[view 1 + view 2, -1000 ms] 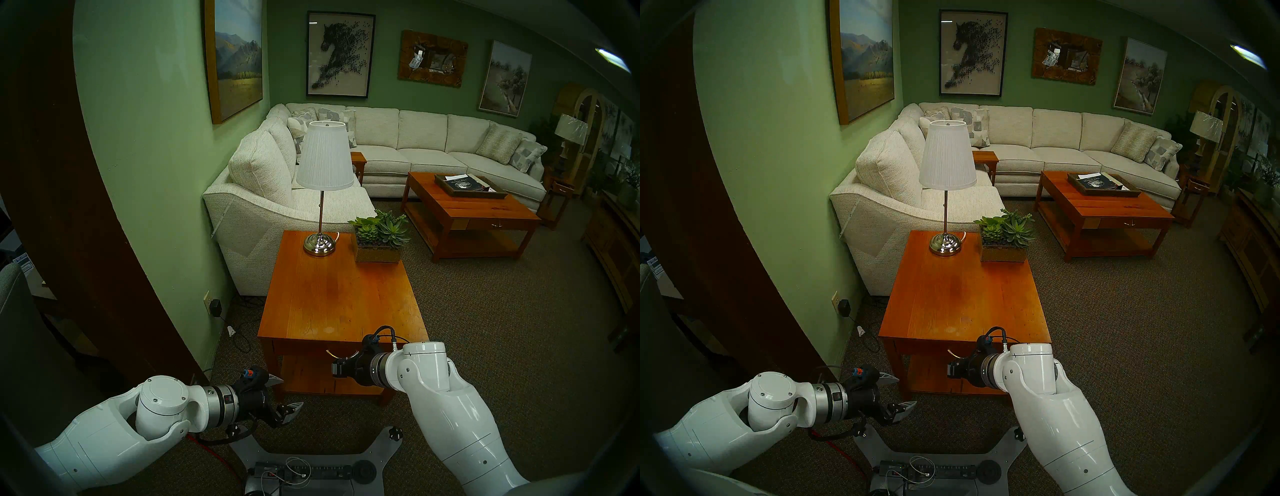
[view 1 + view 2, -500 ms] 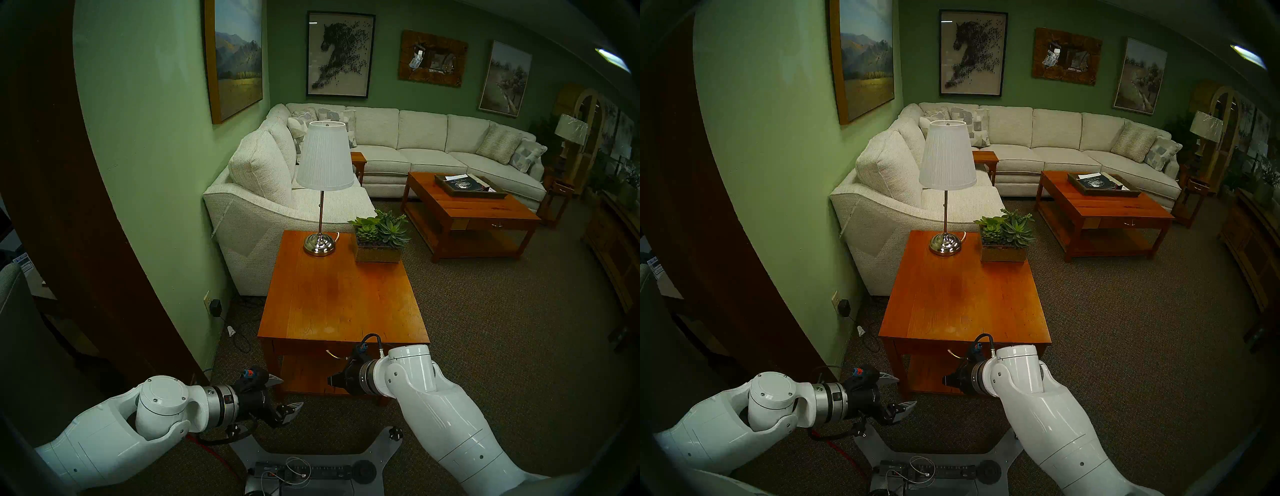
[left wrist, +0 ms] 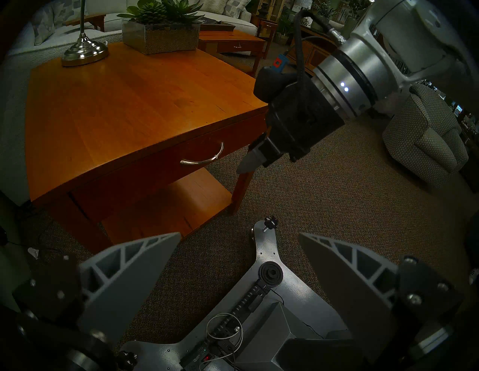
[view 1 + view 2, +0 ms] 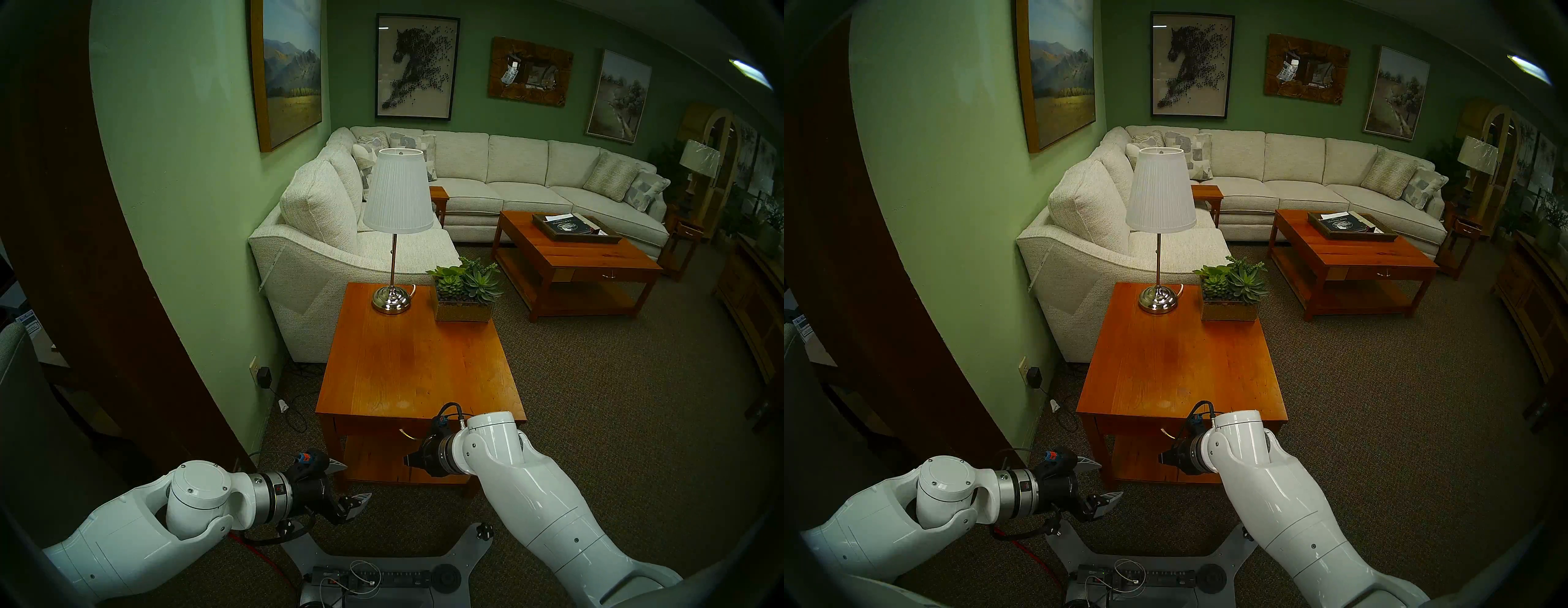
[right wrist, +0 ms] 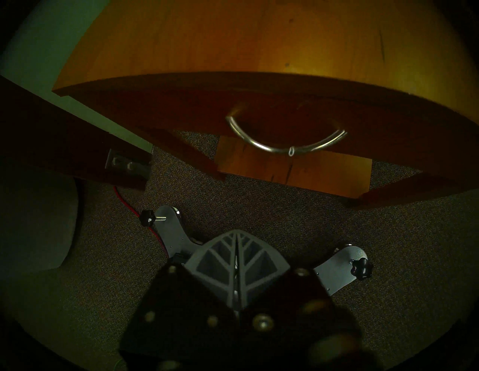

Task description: Open the drawer, take out the contents and close the drawer

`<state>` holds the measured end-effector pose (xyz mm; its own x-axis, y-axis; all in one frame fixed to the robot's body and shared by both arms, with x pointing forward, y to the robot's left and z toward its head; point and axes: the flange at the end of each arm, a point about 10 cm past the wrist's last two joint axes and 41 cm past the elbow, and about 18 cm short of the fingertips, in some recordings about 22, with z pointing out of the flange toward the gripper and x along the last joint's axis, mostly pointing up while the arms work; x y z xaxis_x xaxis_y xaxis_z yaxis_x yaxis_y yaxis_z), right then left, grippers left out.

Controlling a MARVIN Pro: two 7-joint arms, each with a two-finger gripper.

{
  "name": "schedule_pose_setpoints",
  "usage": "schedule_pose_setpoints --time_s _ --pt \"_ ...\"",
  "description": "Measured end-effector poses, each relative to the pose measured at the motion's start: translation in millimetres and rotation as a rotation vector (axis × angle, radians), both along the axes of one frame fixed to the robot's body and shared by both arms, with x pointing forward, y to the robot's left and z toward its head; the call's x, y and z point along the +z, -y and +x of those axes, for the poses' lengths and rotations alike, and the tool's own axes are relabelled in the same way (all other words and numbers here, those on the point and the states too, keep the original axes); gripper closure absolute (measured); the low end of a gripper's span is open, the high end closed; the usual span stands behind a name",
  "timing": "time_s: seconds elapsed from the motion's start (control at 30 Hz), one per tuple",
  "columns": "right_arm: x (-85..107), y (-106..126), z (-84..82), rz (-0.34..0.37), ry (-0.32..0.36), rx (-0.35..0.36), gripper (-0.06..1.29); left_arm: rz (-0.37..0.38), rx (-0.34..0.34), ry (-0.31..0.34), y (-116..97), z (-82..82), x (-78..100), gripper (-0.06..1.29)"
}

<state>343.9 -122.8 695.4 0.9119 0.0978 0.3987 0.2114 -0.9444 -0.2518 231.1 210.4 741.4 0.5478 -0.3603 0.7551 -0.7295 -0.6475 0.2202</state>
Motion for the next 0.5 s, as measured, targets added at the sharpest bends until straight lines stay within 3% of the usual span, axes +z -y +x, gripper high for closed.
schedule_pose_setpoints --time_s 0.2,0.5 --pt "5.0 4 14.0 0.009 0.013 -0.006 1.27 0.0 0.0 0.0 0 0.0 0.0 0.0" --pt "-11.2 12 30.5 -0.02 -0.026 -0.053 1.27 0.0 0.0 0.0 0 0.0 0.0 0.0"
